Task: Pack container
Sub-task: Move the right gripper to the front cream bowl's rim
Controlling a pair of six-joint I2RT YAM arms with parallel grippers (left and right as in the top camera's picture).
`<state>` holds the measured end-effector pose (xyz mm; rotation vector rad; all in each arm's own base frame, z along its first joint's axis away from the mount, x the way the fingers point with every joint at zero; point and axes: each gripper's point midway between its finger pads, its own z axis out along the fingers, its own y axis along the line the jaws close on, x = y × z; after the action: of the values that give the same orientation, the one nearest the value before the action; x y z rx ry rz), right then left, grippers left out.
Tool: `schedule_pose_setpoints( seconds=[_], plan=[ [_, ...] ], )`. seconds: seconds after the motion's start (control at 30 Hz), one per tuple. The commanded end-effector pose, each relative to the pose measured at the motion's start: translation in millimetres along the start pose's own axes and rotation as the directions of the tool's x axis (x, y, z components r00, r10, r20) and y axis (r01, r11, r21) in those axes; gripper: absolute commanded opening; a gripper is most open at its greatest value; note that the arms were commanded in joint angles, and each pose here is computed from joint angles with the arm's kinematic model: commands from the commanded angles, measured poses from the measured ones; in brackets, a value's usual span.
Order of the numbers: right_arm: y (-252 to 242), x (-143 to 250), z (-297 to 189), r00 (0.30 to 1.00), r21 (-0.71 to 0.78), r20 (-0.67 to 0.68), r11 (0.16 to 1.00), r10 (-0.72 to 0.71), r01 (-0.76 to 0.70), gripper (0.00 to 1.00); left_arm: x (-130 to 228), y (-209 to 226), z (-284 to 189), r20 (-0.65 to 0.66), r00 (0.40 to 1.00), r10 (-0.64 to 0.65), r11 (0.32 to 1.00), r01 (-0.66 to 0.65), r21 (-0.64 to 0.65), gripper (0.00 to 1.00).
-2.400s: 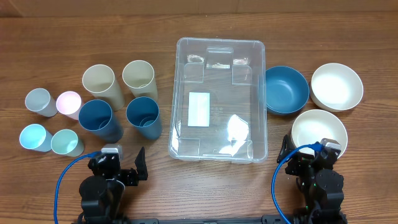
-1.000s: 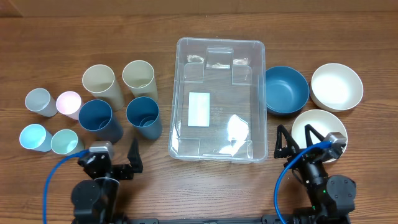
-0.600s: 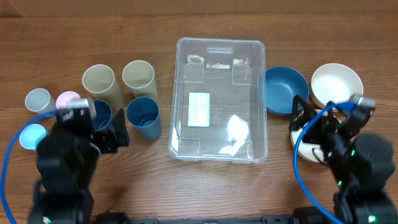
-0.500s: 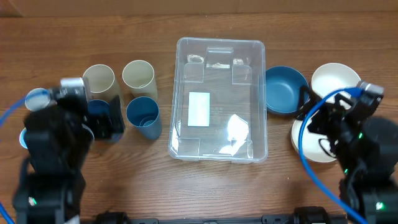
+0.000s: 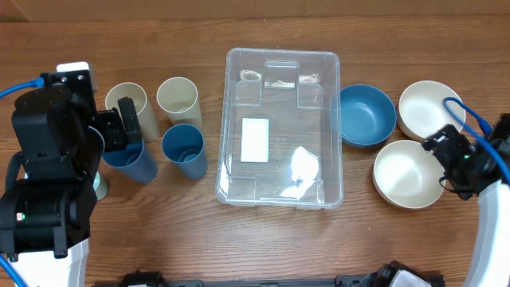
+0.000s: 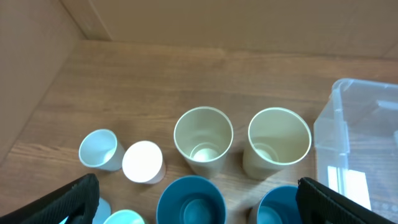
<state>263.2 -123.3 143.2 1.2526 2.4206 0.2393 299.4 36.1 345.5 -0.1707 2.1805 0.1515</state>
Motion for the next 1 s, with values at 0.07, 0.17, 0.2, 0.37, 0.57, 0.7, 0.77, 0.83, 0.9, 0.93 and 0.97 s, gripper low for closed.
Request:
schedule_pose_setpoints(
  seconds=[0.07,0.17,0.2,0.37,0.57,0.7,0.77,0.83,0.9,0.93,0.97],
  plan=[
    [-37,-4,31,0.983,0.093,-0.1,0.985,0.153,-0.144,1.0,1,5,0,-0.015,1.0,0.021,0.999,-0.021,-0.025,1.0],
    [-47,2,46,0.974,0.143,-0.146,0.978,0.174,-0.153,0.96,1,5,1,-0.018,1.0,0.021,0.999,-0.022,-0.025,1.0],
    [-53,6,51,0.968,0.168,-0.158,0.971,0.194,-0.167,0.95,1,5,2,-0.02,1.0,0.021,0.999,-0.022,-0.025,1.0],
    [-70,24,70,0.957,0.216,-0.154,0.953,0.247,-0.211,0.9,2,5,2,-0.022,1.0,0.022,0.999,-0.022,-0.025,1.0],
    [-82,43,92,0.944,0.223,-0.144,0.939,0.298,-0.263,0.74,2,5,4,-0.027,0.999,0.022,0.999,-0.023,-0.025,1.0],
    [-84,46,93,0.938,0.229,-0.143,0.932,0.317,-0.28,0.41,2,5,5,-0.029,0.999,0.023,0.999,-0.023,-0.025,1.0],
    [-84,48,92,0.936,0.235,-0.151,0.931,0.319,-0.28,0.36,2,5,5,-0.029,0.999,0.023,0.999,-0.023,-0.025,1.0],
    [-86,54,91,0.93,0.249,-0.169,0.927,0.325,-0.279,0.25,2,5,5,-0.029,0.999,0.023,0.999,-0.023,-0.025,1.0],
    [-88,57,89,0.928,0.265,-0.177,0.924,0.329,-0.277,0.15,2,4,5,-0.028,0.999,0.023,0.999,-0.023,-0.025,1.0],
    [-90,59,88,0.926,0.275,-0.18,0.921,0.331,-0.275,0.11,2,5,5,-0.029,0.999,0.023,0.999,-0.023,-0.025,1.0],
    [-90,60,86,0.927,0.279,-0.179,0.92,0.331,-0.275,0.05,2,5,5,-0.029,0.999,0.023,0.999,-0.023,-0.025,1.0]
  ],
)
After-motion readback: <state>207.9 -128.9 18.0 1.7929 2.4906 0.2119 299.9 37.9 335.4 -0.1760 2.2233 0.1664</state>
